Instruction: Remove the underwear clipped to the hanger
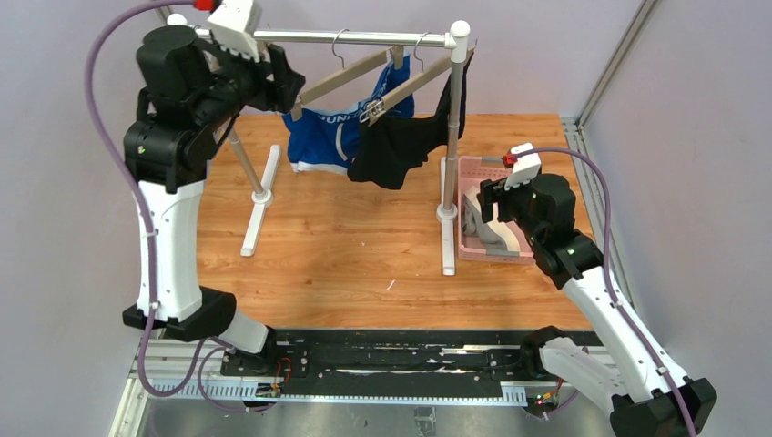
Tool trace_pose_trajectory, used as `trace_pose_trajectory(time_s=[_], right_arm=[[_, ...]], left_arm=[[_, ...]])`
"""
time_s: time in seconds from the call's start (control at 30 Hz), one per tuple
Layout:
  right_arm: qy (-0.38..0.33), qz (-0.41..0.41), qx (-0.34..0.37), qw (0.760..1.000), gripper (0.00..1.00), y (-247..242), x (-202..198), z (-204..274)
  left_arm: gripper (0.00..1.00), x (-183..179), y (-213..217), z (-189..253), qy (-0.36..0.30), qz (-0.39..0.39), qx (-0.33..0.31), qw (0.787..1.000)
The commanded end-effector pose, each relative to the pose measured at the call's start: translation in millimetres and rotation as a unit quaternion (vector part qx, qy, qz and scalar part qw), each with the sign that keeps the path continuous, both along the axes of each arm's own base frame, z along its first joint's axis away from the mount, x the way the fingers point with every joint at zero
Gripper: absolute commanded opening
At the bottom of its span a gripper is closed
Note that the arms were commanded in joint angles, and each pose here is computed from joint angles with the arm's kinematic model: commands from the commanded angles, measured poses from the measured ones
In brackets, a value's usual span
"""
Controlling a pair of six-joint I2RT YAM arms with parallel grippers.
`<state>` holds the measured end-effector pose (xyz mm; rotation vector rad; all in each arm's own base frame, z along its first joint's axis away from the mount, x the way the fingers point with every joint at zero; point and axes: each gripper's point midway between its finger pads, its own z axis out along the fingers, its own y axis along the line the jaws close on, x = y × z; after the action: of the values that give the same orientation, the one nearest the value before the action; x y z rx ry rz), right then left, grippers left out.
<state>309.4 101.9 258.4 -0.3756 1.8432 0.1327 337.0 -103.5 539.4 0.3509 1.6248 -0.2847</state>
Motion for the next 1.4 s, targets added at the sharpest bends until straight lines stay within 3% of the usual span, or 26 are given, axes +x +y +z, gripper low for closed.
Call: trace_pose_trajectory(time_s=[0.0, 0.77, 0.97, 1.13, 1.17, 1.23, 1.27, 1.37], right_arm=[[-0.024, -0.006, -0.005, 1.000, 0.74, -2.6, -5.1, 20.5], [-0.018, -0.003, -0.009, 1.000, 0.75, -2.4, -9.8, 14.6], [-0.020, -0.006, -0.012, 1.000, 0.75, -4.6, -11.4, 12.5], [-0.022, -0.009, -0.012, 1.000, 0.75, -6.4, -12.7, 11.7], [-0.022, -0.010, -0.012, 1.000, 0.76, -6.5, -12.7, 12.0], [-0.025, -0.011, -0.011, 1.000, 0.76, -7.1, -12.7, 13.6], [-0.025, -0.013, -0.011, 1.000, 0.76, -7.7, -12.6, 13.9], [-0.027, -0.017, -0.012, 0.999, 0.76, -9.6, -13.1, 15.0]], left_arm=[[0.70, 12.7, -16.6, 3.3, -0.017, -0.018, 0.023, 0.999], [0.63, 58.9, -46.2, -45.2, 0.031, -0.039, 0.062, 0.997], [0.58, 64.6, -48.7, -59.0, 0.048, -0.040, 0.067, 0.996], [0.46, 68.5, -53.0, -77.2, 0.070, -0.045, 0.069, 0.994], [0.41, 69.5, -53.5, -79.6, 0.072, -0.045, 0.069, 0.994], [0.17, 70.3, -53.3, -81.3, 0.073, -0.042, 0.066, 0.994], [0.09, 71.0, -53.7, -81.3, 0.072, -0.041, 0.064, 0.994], [0.03, 71.0, -53.0, -76.7, 0.065, -0.038, 0.059, 0.995]])
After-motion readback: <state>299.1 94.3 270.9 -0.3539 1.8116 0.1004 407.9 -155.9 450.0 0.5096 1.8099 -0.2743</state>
